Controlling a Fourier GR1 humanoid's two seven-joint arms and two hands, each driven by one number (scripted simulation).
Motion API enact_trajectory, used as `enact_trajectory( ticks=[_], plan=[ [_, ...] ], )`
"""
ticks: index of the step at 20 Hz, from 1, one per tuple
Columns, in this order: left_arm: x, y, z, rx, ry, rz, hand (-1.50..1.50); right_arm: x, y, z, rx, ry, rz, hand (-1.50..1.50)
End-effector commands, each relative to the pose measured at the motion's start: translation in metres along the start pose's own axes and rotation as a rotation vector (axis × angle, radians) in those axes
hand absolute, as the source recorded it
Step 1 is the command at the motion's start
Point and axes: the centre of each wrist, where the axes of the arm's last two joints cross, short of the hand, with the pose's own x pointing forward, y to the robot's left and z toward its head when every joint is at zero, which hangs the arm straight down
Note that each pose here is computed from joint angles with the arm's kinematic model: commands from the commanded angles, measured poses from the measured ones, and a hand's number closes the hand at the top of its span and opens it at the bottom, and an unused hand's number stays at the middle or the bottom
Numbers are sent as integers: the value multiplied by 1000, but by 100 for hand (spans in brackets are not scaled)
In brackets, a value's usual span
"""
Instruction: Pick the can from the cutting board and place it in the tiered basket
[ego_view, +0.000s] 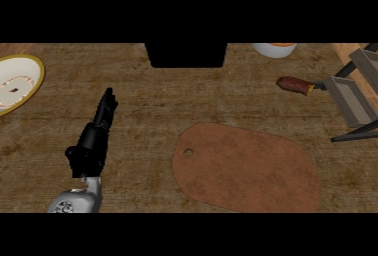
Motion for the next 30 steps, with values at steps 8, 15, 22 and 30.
enact_trajectory(
  ticks=[8, 15, 22, 30],
  plan=[
    [5, 7, -12, -5, -16, -7, 0, -20, -55, -53, 118, 42, -299, 150],
    [7, -16, -4, 0, -12, 2, 0, -12, -79, -85, 84, 97, -297, 150],
    [-3, 2, -12, -24, -18, -3, 0, -2, -50, -124, 53, 120, -185, 150],
    [1, -4, -12, -22, -18, 2, 0, -44, -16, -146, 76, 123, -124, 150]
  ],
)
